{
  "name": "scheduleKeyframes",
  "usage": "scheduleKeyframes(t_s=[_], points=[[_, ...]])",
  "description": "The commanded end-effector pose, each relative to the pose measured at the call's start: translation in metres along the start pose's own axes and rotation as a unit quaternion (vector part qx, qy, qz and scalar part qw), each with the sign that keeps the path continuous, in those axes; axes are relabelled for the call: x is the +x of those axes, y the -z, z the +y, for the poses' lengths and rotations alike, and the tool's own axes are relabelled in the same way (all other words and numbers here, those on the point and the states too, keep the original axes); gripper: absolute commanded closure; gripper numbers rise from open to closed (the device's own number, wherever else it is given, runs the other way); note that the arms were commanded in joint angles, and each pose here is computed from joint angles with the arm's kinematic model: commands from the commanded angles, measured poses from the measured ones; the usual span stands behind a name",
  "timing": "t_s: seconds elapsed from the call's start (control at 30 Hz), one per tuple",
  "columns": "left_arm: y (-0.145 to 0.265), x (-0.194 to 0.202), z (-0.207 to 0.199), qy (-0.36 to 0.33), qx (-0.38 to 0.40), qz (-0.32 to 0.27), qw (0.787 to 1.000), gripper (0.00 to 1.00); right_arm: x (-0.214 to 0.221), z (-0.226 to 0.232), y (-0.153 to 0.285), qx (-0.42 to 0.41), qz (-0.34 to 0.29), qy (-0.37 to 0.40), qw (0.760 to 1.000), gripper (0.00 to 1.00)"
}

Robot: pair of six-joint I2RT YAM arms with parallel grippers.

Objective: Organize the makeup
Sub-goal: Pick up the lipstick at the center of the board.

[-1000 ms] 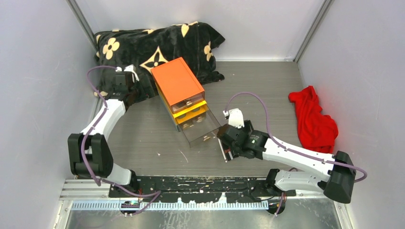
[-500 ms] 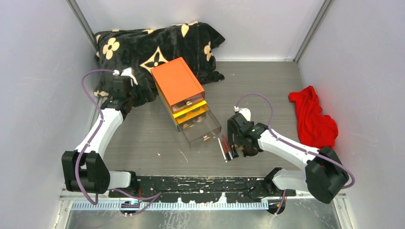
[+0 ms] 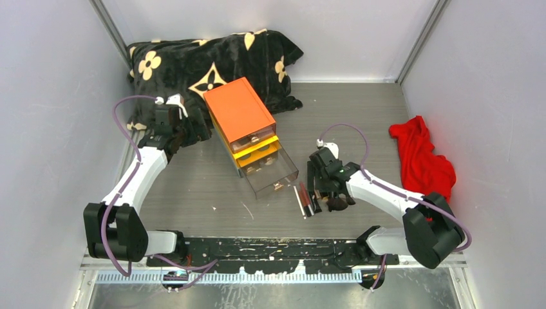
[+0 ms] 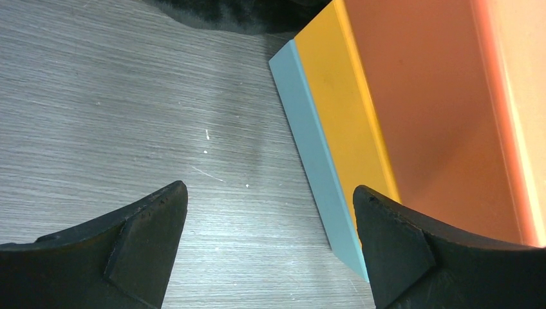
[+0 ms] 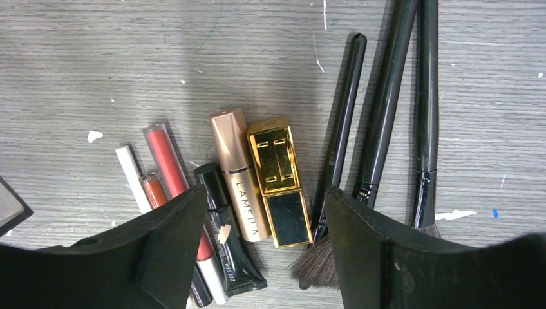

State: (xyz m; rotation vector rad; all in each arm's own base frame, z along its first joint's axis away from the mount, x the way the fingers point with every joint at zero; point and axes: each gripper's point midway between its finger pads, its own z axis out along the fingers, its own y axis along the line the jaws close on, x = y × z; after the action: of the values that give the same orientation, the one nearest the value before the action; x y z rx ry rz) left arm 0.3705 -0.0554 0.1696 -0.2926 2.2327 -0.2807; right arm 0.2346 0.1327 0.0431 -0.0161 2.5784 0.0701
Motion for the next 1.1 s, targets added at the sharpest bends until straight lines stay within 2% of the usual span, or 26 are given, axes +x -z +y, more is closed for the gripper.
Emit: scheduleKeyframes(t_s=[0.0,0.07,0.17,0.2,1.07], points=[[0.008,-0.013,-0.004,-0.005,0.005,-0.024,1.000,0.00,-0.025,0.001,0.006,-0.008,-0.034,-0.008,0.999,0.28],[0.008,-0.013,-0.005,-0.005,0.006,-0.023,1.000,0.00,-0.023,-0.004,0.002,-0.001,-0.026,-0.013,1.000,0.29],[0.009,-0.013,-0.005,-0.006,0.006,-0.021,1.000,0.00,-0.025,-0.003,0.001,-0.011,-0.026,-0.025,0.999,0.46],[0.009,-0.013,-0.005,-0.007,0.006,-0.021,1.000,0.00,-0.025,-0.002,0.001,-0.013,-0.026,-0.026,0.999,0.48],[0.017,-0.015,-0.009,-0.013,0.009,-0.024,1.000,0.00,-0.018,-0.010,-0.014,-0.008,-0.008,-0.033,0.999,0.52]])
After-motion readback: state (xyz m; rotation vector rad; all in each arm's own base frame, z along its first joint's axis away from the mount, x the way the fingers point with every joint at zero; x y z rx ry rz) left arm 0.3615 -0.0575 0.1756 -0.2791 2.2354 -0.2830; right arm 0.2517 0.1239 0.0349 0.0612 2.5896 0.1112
